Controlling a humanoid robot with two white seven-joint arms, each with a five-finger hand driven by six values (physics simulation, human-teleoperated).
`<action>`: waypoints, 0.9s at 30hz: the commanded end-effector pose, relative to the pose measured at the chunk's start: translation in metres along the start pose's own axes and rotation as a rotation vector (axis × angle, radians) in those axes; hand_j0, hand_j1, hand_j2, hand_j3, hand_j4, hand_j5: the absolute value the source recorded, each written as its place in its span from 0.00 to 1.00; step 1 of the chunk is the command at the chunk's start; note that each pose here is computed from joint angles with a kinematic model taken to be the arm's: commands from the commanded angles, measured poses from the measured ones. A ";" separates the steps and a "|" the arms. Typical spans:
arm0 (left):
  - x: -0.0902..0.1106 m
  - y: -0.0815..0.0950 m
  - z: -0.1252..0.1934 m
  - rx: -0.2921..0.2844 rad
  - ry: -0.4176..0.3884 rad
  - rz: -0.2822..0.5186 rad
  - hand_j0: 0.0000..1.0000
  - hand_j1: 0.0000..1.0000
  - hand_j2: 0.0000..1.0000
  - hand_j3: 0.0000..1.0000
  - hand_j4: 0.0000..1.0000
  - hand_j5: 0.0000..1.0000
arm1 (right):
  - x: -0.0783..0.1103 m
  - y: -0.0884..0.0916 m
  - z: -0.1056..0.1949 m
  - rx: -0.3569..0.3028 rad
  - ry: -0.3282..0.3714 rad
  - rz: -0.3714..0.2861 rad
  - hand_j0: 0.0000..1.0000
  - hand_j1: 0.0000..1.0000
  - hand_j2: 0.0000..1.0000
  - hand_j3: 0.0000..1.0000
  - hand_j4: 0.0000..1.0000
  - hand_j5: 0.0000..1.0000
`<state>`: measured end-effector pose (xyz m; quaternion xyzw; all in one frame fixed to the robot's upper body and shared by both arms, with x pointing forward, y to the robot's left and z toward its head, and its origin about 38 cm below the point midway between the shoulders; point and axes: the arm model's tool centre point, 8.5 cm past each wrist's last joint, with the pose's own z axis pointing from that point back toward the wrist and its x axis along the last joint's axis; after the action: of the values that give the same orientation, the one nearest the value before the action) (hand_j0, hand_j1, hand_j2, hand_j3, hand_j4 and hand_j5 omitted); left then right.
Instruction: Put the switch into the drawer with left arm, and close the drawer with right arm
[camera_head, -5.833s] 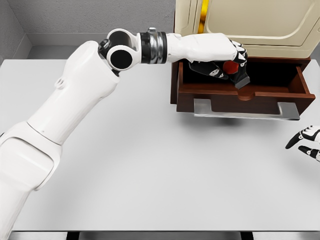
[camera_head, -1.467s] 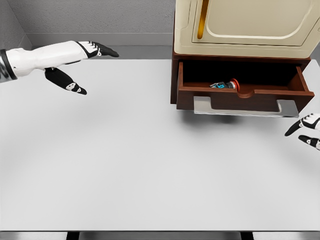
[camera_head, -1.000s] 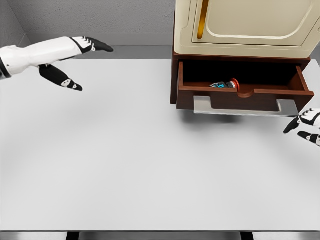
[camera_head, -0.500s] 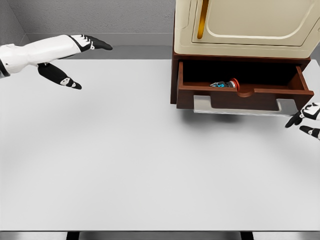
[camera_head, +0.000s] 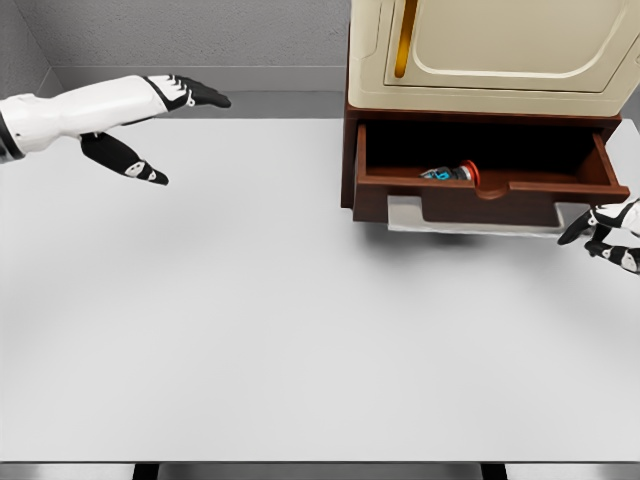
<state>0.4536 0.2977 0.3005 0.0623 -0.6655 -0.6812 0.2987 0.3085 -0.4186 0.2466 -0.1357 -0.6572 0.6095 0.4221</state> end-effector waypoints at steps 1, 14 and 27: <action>0.000 0.001 0.001 0.006 0.000 0.006 1.00 1.00 1.00 1.00 1.00 1.00 | 0.000 0.006 -0.002 0.041 -0.003 0.045 0.53 0.53 0.53 0.53 0.53 0.53; 0.001 0.004 0.006 0.014 0.006 -0.004 1.00 1.00 1.00 1.00 1.00 1.00 | -0.006 0.012 -0.001 0.044 0.014 0.028 0.55 0.55 0.55 0.55 0.55 0.55; 0.001 0.003 0.006 0.013 0.006 -0.005 1.00 1.00 1.00 1.00 1.00 1.00 | -0.013 0.012 -0.003 -0.006 0.027 0.009 0.56 0.56 0.56 0.56 0.56 0.56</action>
<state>0.4505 0.3023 0.3042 0.0692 -0.6672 -0.6797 0.2967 0.3158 -0.4234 0.2384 -0.1437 -0.6656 0.5936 0.4290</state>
